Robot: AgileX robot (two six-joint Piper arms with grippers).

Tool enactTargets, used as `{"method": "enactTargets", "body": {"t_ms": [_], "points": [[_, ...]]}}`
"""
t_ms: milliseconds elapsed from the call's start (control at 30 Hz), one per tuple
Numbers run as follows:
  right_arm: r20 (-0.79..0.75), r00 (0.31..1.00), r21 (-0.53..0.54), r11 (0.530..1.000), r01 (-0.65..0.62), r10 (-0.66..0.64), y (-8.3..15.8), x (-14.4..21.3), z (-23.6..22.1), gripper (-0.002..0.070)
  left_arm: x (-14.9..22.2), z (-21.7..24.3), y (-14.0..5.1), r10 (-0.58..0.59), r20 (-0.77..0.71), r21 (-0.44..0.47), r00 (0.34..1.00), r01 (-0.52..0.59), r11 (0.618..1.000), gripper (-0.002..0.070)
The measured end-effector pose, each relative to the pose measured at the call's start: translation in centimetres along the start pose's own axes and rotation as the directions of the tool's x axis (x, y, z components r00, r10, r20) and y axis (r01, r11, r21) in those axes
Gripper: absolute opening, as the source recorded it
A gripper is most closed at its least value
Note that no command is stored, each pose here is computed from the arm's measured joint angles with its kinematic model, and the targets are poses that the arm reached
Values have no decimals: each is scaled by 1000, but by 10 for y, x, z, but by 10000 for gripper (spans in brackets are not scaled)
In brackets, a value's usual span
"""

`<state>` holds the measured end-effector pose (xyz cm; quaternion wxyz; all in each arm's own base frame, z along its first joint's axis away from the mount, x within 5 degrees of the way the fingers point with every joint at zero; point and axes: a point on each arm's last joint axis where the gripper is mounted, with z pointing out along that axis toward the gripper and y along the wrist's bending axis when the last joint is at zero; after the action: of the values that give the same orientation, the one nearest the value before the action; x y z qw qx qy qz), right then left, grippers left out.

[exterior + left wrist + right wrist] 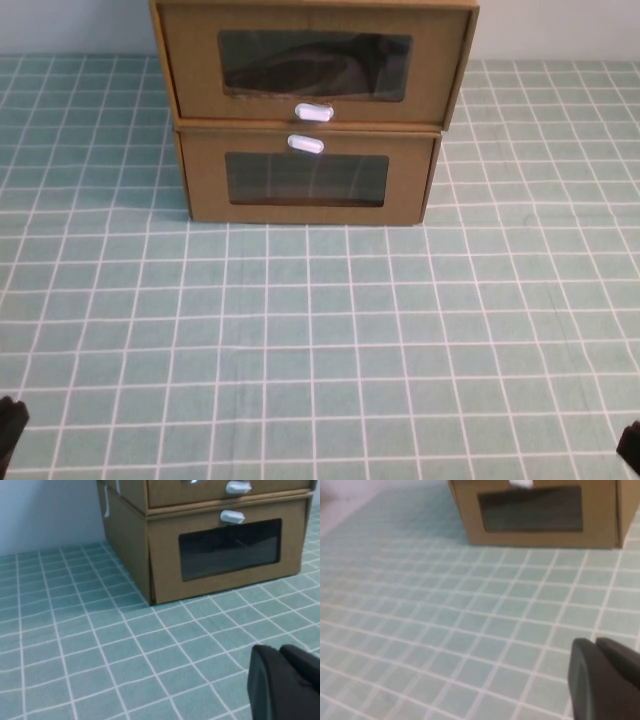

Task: Close the shoe box

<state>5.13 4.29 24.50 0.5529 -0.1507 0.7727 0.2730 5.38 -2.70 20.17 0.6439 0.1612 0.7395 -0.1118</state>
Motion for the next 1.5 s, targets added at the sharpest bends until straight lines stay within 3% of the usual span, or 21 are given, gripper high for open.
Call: {"method": "enactTargets", "body": {"t_ms": [233,800,933,1167,1333,1500], "points": [[-9,991,28,990,137,-137,-6,13,5,-11,12,4,4,-35,16,-52,999,36,998,-5],[10,979,51,978,202,-202,-8,10,5,-11,14,4,3,-40,0,-37,999,40,999,-5],[63,975,201,960,196,-213,-20,10,6,-11,14,4,3,-40,0,-37,999,40,999,-5],[104,979,481,871,103,-173,-44,37,0,-11,14,4,3,-40,-2,-36,999,40,999,-5],[119,977,502,859,96,-179,-46,52,-3,-11,14,4,3,-40,-2,-36,999,40,999,-5],[28,991,478,873,100,-129,-45,62,-1,-11,14,4,3,-40,-2,-36,999,40,999,-5]]}}
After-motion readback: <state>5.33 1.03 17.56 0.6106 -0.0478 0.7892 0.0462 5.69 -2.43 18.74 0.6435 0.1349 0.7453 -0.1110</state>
